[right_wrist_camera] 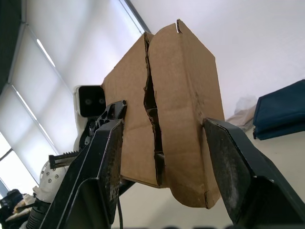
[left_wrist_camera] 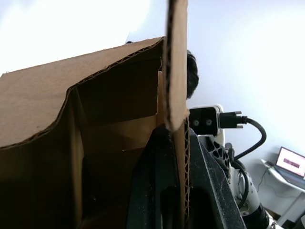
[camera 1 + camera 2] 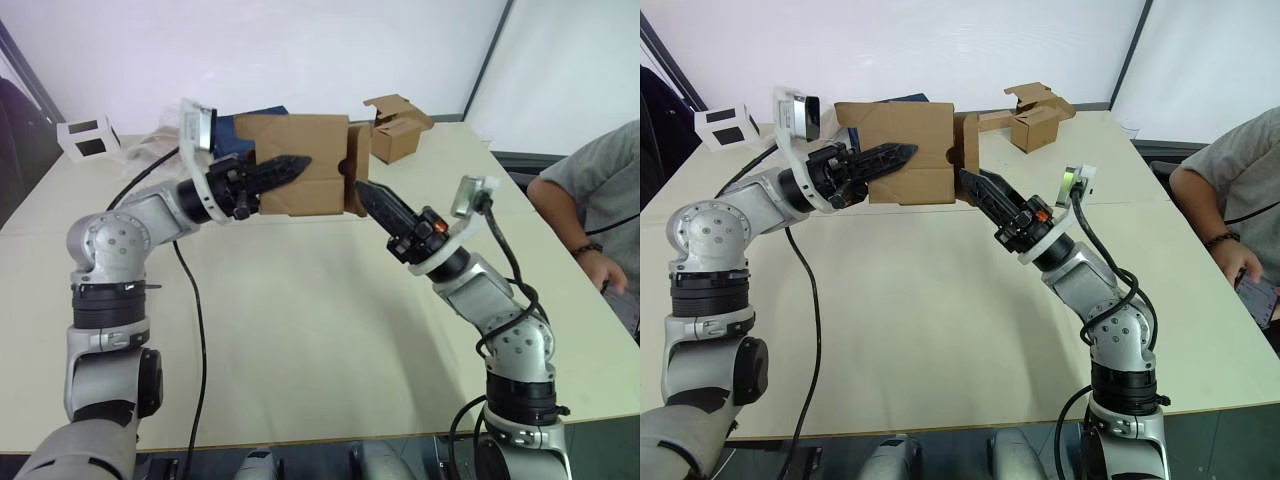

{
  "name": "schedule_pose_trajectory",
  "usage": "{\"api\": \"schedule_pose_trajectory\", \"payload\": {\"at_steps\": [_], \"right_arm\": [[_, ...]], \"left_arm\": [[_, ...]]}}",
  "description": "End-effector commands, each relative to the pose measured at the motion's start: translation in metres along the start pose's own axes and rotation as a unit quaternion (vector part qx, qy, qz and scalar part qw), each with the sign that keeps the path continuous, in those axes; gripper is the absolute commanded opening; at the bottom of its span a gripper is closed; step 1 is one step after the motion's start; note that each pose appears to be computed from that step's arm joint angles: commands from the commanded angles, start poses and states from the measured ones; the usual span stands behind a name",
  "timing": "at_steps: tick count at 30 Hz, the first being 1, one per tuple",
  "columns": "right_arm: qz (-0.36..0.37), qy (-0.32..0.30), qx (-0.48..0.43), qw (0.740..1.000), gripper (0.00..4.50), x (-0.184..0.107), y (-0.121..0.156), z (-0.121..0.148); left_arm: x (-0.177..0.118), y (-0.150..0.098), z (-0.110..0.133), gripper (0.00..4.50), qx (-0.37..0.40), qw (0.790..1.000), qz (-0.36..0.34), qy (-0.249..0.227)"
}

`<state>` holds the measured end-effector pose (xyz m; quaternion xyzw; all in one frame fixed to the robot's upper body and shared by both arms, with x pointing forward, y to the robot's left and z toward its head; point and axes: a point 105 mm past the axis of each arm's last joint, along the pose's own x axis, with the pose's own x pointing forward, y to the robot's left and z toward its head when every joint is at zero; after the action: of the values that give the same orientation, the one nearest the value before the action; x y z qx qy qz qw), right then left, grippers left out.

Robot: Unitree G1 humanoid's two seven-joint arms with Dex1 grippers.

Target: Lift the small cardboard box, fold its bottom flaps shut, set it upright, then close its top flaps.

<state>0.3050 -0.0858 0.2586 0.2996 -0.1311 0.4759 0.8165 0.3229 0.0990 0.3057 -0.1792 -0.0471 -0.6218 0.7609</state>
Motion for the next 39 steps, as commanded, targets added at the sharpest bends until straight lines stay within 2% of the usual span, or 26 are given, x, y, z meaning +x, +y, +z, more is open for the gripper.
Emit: {"api": "schedule_pose_trajectory", "payload": {"at_steps": [1, 2, 3, 23, 30, 39], "right_arm": [[0.005, -0.003, -0.018, 1.000, 2.09, 0.003, 0.003, 0.003], [0.006, -0.002, -0.019, 1.000, 1.63, 0.003, 0.003, 0.003], [0.005, -0.002, -0.021, 1.000, 1.38, 0.003, 0.003, 0.003], [-0.019, -0.015, -0.039, 0.999, 1.38, 0.004, -0.004, 0.008], [0.021, -0.006, -0.021, 1.000, 1.38, 0.005, 0.013, 0.007], [0.029, -0.009, -0.014, 0.999, 1.38, 0.004, 0.017, 0.008]], "left_arm": [[0.002, -0.013, 0.015, 0.00, 0.026, 0.999, -0.022, -0.014], [0.002, -0.013, 0.015, 0.00, 0.026, 0.999, -0.023, -0.015], [0.002, -0.013, 0.015, 0.00, 0.026, 0.999, -0.023, -0.015], [0.000, -0.017, 0.007, 0.00, 0.026, 0.999, -0.031, -0.006], [-0.002, -0.009, 0.010, 0.00, 0.019, 1.000, -0.011, -0.013], [-0.002, -0.006, 0.011, 0.00, 0.015, 1.000, -0.008, -0.014]]}}
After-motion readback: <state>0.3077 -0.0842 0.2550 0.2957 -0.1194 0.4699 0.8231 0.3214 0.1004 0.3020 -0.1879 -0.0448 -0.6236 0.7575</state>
